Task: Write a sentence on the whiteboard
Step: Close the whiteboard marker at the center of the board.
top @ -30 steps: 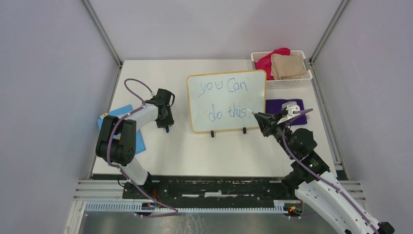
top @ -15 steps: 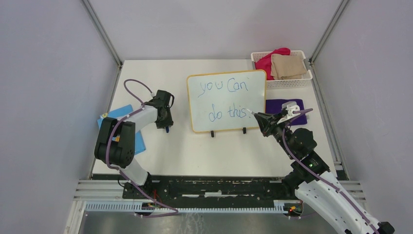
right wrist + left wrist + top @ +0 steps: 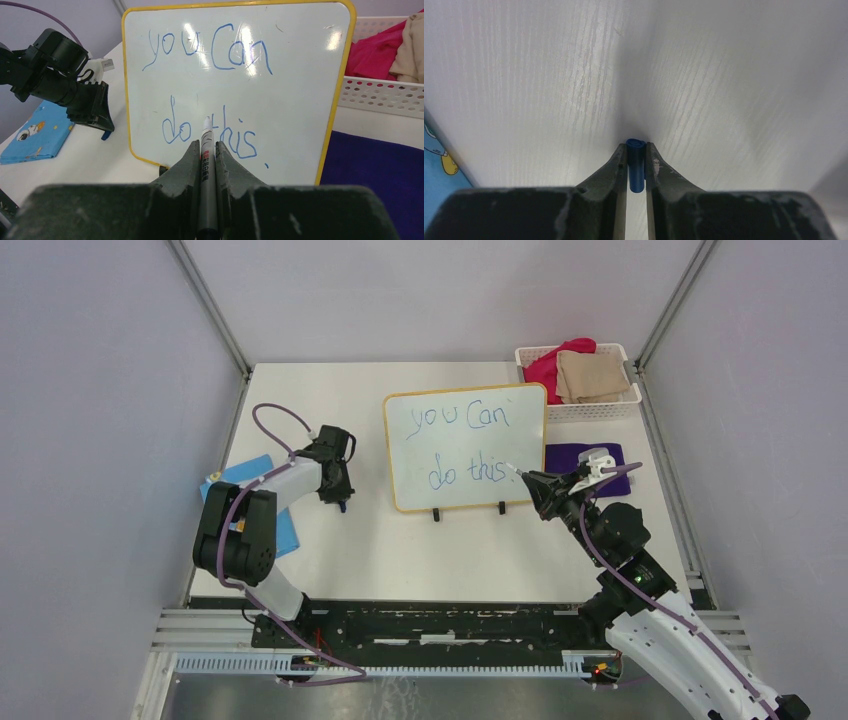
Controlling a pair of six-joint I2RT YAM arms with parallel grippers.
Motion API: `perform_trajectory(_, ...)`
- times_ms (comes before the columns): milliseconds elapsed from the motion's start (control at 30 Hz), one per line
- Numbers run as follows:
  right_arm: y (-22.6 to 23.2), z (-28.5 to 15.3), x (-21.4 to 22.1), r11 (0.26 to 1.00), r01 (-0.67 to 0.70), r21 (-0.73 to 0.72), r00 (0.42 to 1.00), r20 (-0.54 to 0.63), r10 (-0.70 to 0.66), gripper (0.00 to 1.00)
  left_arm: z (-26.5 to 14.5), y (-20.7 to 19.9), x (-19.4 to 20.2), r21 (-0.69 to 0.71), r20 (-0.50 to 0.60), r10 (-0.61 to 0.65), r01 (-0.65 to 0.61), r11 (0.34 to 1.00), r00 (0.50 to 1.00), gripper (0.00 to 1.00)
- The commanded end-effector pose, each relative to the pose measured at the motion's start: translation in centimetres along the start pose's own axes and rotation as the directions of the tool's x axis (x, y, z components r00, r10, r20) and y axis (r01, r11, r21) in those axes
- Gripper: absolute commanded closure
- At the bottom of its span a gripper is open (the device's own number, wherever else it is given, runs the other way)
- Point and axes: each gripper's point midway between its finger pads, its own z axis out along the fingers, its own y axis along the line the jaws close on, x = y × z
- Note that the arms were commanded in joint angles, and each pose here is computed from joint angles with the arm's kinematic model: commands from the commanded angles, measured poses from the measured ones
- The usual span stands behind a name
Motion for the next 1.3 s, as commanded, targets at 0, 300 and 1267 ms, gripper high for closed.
perform_trajectory(0,0.8,-0.1,-2.6,1.0,0.007,-0.025,0.998,0.065,-0.005,1.0,1.1,1.8,5.6,-0.032,-0.185,0.062,-0.069,0.997,0.981,0.85)
perform_trajectory(300,0.7,0.1,-2.5,1.0,0.008,-0.019,0.998,0.057,-0.006,1.0,0.3,1.7,4.5,-0.029,-0.138,0.038,-0.043,0.999,0.99,0.98)
perform_trajectory(1267,1.0,0.4,-2.2,0.999,0.018,-0.034,0.999,0.028,-0.017,1.0,-8.3,0.0,-1.7,0.14,0.169,-0.121,0.097,0.985,0.978,0.98)
